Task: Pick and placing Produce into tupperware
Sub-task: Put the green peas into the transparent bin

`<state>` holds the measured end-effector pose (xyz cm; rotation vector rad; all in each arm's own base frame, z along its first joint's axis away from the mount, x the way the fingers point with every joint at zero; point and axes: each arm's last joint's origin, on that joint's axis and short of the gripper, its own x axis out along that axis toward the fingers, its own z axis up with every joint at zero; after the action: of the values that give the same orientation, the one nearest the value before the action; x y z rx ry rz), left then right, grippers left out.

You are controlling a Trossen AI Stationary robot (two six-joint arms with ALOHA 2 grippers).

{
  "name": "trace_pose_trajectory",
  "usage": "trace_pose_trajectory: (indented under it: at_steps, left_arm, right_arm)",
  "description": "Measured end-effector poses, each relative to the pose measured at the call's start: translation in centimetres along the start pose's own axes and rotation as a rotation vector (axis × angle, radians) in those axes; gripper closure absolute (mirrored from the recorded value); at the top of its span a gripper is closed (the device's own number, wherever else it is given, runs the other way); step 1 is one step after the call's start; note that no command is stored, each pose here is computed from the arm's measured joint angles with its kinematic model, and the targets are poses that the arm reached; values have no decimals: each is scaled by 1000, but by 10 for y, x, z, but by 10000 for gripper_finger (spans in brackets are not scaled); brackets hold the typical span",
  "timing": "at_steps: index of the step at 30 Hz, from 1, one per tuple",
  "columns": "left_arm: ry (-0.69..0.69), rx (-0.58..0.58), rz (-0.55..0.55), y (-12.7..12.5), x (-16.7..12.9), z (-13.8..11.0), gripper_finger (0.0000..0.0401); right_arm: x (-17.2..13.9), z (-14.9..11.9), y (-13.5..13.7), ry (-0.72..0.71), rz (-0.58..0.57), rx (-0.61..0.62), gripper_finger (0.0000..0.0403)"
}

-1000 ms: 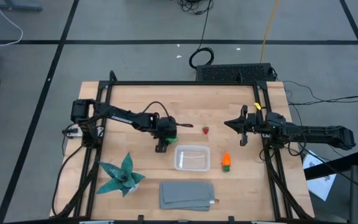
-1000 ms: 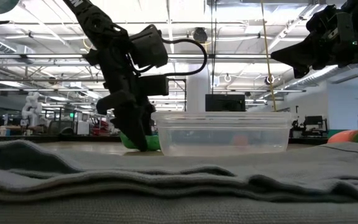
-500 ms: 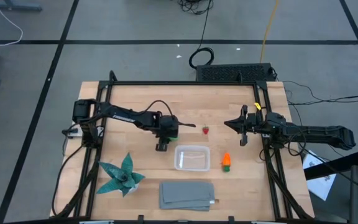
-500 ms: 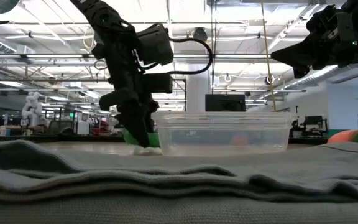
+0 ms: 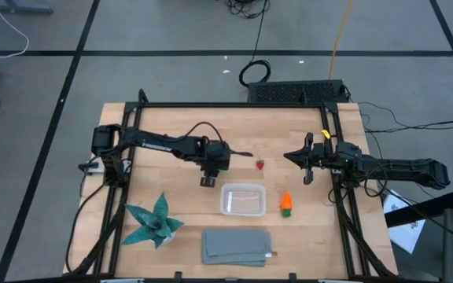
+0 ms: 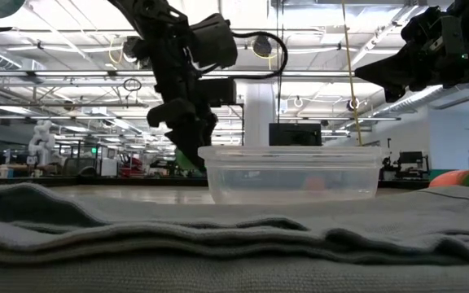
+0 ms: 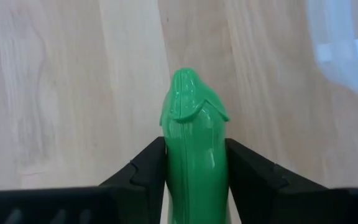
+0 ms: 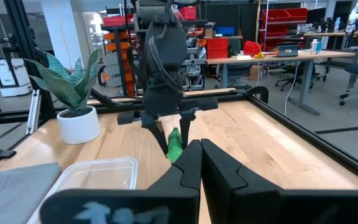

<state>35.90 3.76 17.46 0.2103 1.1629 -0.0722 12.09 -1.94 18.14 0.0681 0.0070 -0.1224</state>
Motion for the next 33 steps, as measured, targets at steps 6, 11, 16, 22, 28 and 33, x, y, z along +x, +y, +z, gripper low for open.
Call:
trace_pose_trajectory:
  at_steps: [6, 11, 16, 22, 28, 33]
  left_arm:
    - [2, 8, 0, 4, -12, 11, 259]
    - [-10, 15, 2, 8, -28, 24, 258]
    - [-51, 16, 10, 13, -45, 39, 258]
    - [-139, 8, -32, 14, -62, 51, 258]
    - [-253, 11, -132, 11, -74, 58, 258]
    - [-320, 71, -229, 8, -86, 59, 258]
  right_arm:
    - [0, 0, 0, -1, 0, 0, 403]
    - [0, 1, 0, -9, 1, 0, 403]
    - [0, 1, 0, -8, 1, 21, 403]
    - [0, 1, 0, -13, 1, 25, 403]
    - [0, 1, 0, -12, 1, 25, 403]
    - [0, 1, 0, -9, 1, 25, 403]
